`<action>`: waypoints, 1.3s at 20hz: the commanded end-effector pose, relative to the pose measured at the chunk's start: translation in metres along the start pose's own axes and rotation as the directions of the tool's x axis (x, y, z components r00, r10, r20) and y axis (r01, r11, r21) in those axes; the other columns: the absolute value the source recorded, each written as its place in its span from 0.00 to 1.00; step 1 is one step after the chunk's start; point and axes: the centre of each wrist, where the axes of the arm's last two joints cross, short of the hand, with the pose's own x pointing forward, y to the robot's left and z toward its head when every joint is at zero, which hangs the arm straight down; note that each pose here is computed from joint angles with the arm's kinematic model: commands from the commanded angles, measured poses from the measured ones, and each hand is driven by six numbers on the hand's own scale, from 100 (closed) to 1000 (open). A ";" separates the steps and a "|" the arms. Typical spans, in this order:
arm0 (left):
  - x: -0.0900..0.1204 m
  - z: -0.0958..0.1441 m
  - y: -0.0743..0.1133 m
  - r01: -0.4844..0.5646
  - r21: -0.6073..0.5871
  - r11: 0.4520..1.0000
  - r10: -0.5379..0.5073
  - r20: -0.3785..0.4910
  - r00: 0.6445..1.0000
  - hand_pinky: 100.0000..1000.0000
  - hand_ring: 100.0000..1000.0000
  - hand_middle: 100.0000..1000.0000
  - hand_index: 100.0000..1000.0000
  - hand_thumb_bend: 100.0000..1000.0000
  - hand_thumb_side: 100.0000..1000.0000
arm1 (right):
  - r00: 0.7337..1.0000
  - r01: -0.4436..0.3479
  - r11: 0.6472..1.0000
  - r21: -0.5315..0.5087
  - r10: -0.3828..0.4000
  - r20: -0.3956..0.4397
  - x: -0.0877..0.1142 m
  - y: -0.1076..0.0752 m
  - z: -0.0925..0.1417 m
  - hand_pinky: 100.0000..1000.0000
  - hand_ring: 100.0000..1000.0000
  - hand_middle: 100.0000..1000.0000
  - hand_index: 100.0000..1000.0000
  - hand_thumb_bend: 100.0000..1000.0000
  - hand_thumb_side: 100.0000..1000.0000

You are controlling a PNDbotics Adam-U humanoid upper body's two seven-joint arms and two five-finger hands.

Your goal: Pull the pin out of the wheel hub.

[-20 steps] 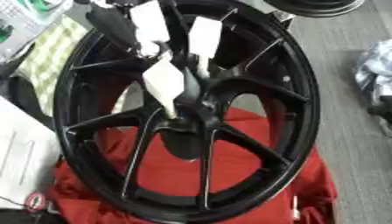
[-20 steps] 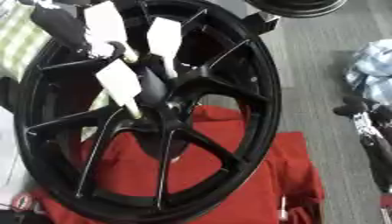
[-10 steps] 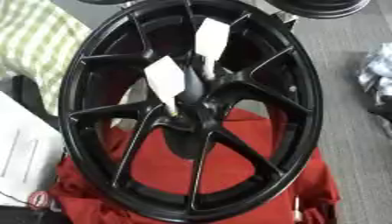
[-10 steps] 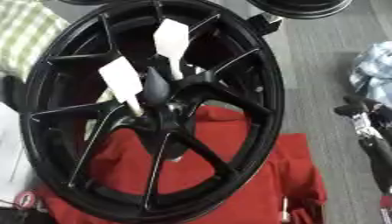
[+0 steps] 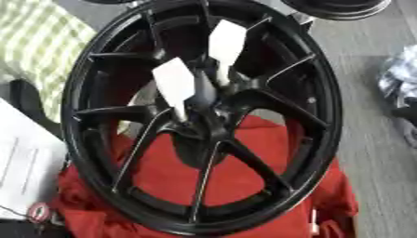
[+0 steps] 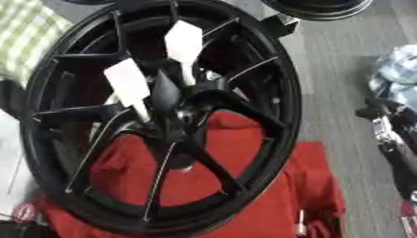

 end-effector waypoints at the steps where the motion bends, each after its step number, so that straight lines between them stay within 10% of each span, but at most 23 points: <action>1: -0.016 0.022 0.018 -0.019 0.083 0.996 0.023 -0.048 0.999 0.52 0.46 0.23 0.44 0.00 0.44 | 1.000 -0.012 1.000 -0.008 0.013 0.029 0.006 -0.004 -0.001 0.98 0.74 0.56 0.72 0.00 0.49; 6: -0.046 0.022 -0.010 -0.039 0.088 0.995 0.050 -0.125 0.991 0.56 0.50 0.33 0.54 0.00 0.47 | 0.999 0.002 1.000 -0.015 -0.001 0.039 0.006 -0.002 -0.002 0.98 0.74 0.56 0.72 0.00 0.49; 8: -0.059 0.020 -0.023 -0.043 0.095 0.995 0.057 -0.156 0.986 0.68 0.75 0.70 0.84 0.00 0.76 | 0.999 0.009 1.000 -0.020 -0.008 0.044 0.006 -0.002 -0.003 0.98 0.74 0.56 0.72 0.00 0.49; 10: -0.070 0.019 -0.032 -0.044 0.117 0.992 0.065 -0.182 0.981 0.74 0.81 0.79 0.90 0.00 0.82 | 0.999 0.014 1.000 -0.021 -0.013 0.044 0.006 -0.001 -0.002 0.98 0.74 0.56 0.72 0.00 0.49; 11: -0.074 0.018 -0.036 -0.044 0.129 0.991 0.069 -0.193 0.979 0.77 0.85 0.84 0.94 0.17 0.90 | 0.999 0.015 1.000 -0.022 -0.014 0.042 0.006 -0.001 -0.002 0.98 0.74 0.56 0.72 0.00 0.49; 15: -0.084 0.017 -0.046 -0.055 0.155 0.986 0.087 -0.208 0.974 0.77 0.85 0.84 0.94 0.25 0.91 | 0.999 0.019 0.999 -0.030 -0.018 0.040 0.005 0.000 -0.001 0.97 0.74 0.56 0.72 0.00 0.50; 26: -0.061 0.020 -0.044 -0.106 0.225 0.969 0.121 -0.053 0.991 0.63 0.75 0.72 0.84 0.00 0.87 | 0.999 0.020 0.999 -0.030 -0.019 0.035 0.004 0.000 0.000 0.97 0.74 0.56 0.72 0.00 0.49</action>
